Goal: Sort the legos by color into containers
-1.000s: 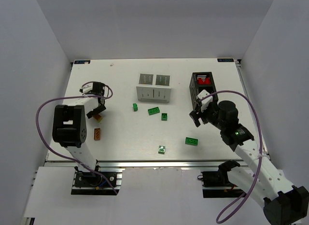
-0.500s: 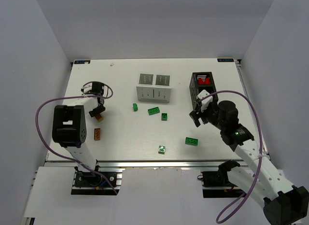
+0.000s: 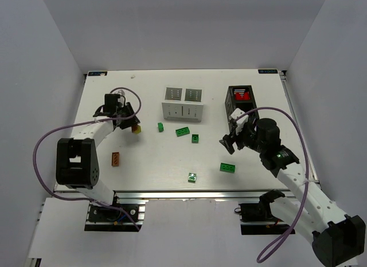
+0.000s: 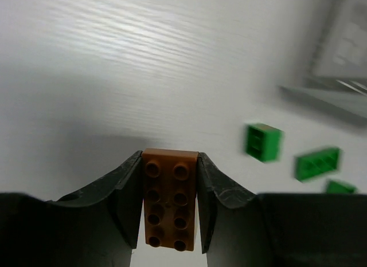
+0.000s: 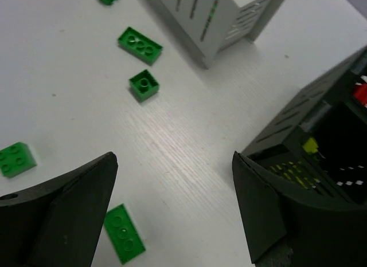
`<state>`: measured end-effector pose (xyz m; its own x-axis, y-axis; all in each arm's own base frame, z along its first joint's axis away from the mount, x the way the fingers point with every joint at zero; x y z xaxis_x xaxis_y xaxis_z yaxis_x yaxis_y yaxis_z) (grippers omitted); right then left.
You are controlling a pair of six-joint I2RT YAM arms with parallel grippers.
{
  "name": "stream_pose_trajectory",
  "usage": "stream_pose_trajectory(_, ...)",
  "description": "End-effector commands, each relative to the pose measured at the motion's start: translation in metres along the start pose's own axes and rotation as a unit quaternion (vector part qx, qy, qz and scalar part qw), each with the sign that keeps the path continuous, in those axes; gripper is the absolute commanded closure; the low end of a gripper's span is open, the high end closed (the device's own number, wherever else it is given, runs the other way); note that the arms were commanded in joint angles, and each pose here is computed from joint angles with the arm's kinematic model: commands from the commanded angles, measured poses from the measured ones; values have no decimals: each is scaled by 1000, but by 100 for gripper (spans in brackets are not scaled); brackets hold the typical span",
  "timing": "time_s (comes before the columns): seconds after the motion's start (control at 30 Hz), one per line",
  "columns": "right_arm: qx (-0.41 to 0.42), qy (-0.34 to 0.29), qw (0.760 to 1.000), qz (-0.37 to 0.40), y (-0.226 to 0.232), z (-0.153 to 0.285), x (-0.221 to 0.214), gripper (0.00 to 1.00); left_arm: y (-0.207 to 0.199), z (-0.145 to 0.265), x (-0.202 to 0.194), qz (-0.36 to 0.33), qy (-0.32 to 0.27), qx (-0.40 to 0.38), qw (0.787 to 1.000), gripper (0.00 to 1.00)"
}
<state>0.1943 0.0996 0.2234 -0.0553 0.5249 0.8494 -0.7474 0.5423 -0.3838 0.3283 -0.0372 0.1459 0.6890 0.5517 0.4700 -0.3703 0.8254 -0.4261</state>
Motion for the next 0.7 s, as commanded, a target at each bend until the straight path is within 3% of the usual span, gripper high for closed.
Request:
stream_pose_trajectory(0.0, 80, -50, 995, -21, 8, -2, 18, 14, -39, 27, -4, -61, 27, -195, 979, 100)
stream_pose_trajectory(0.03, 99, -55, 993, -25, 11, -3, 19, 14, -49, 32, -9, -79, 33, -225, 971, 100)
stream_pose_trajectory(0.17, 177, -89, 979, -40, 24, -3, 23, 13, -90, 58, -37, -161, 91, -380, 906, 100)
stream_pose_trajectory(0.27, 233, -125, 963, -45, 35, 2, 27, 12, -110, 74, -62, -209, 105, -444, 865, 100)
stream_pose_trajectory(0.37, 254, -160, 953, -46, 41, 7, 30, 12, -136, 104, -83, -245, 99, -540, 799, 100)
stream_pose_trajectory(0.43, 234, -179, 953, -75, 39, 9, 38, 12, -141, 115, -96, -233, 109, -574, 778, 100)
stream_pose_trajectory(0.47, 229, -178, 953, -89, 42, 8, 36, 12, -148, 123, -94, -240, 81, -606, 754, 100)
stream_pose_trajectory(0.53, 220, -185, 950, -123, 44, 11, 39, 12, -154, 130, -105, -219, 98, -633, 736, 100)
stream_pose_trajectory(0.57, 216, -197, 949, -121, 43, 12, 42, 12, -161, 135, -105, -222, 79, -658, 715, 100)
stream_pose_trajectory(0.67, 205, -210, 946, -138, 45, 13, 42, 11, -176, 143, -122, -198, 92, -700, 680, 100)
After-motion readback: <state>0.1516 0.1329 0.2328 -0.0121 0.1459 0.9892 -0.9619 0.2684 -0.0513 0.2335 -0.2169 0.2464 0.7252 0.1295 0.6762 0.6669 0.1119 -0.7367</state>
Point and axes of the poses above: each gripper's point midway between its finger pads, its own z axis back along the fingers, its own y axis along the line the jaws close on, x = y × z, the point moved 10 cm from there along z, back along the fingers, and after that the axes turned 12 degrees about z, right-handed, at the moved point
